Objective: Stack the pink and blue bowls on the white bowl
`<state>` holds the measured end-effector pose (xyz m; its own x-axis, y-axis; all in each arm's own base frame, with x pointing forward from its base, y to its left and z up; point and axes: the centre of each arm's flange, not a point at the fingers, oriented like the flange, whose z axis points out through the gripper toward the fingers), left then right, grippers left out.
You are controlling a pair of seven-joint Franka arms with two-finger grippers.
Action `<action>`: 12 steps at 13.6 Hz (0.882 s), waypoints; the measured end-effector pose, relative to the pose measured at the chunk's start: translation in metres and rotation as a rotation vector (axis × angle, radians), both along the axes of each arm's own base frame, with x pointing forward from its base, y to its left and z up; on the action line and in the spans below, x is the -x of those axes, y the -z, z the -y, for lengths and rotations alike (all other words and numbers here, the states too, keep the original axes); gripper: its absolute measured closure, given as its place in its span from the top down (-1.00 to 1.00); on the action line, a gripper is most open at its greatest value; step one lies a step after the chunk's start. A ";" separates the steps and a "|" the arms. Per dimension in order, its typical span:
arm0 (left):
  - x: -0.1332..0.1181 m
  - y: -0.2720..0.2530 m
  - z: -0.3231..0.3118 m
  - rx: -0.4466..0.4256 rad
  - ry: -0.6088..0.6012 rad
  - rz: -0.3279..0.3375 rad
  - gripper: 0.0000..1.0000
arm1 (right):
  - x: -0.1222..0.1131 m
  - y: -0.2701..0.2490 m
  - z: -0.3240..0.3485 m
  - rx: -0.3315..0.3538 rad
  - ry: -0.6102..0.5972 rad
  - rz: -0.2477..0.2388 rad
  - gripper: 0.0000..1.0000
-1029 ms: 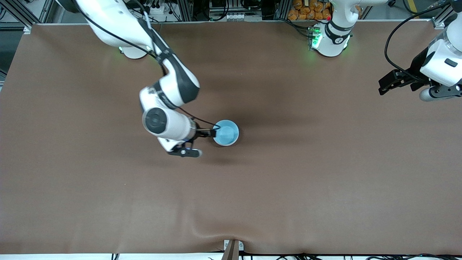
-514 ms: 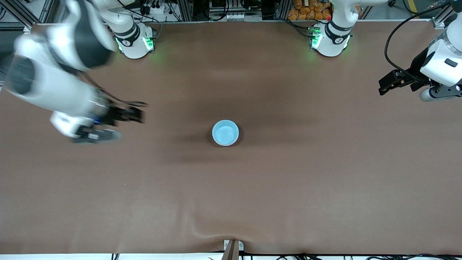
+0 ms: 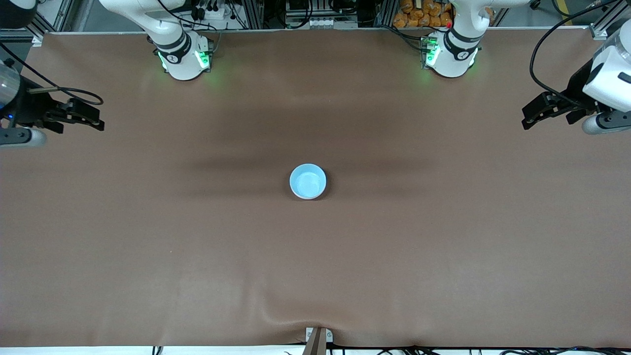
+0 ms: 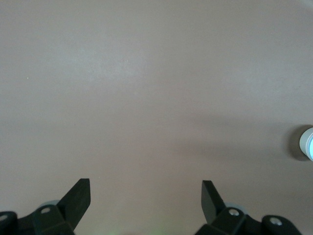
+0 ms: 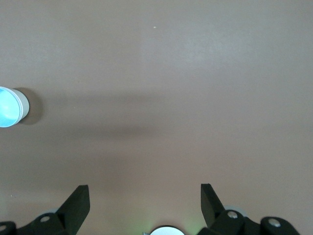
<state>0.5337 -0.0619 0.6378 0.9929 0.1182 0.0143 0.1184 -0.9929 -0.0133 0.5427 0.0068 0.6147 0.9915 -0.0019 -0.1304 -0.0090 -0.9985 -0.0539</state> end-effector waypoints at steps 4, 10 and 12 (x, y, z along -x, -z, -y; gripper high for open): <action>0.001 -0.002 -0.001 0.000 0.029 0.001 1.00 | 0.005 -0.020 0.015 0.017 0.043 -0.003 1.00; 0.001 -0.002 -0.003 0.000 0.037 -0.001 1.00 | 0.005 -0.039 0.021 0.081 0.046 0.044 1.00; 0.001 -0.002 -0.003 -0.001 0.037 -0.002 1.00 | 0.002 -0.042 0.020 0.095 0.042 0.072 1.00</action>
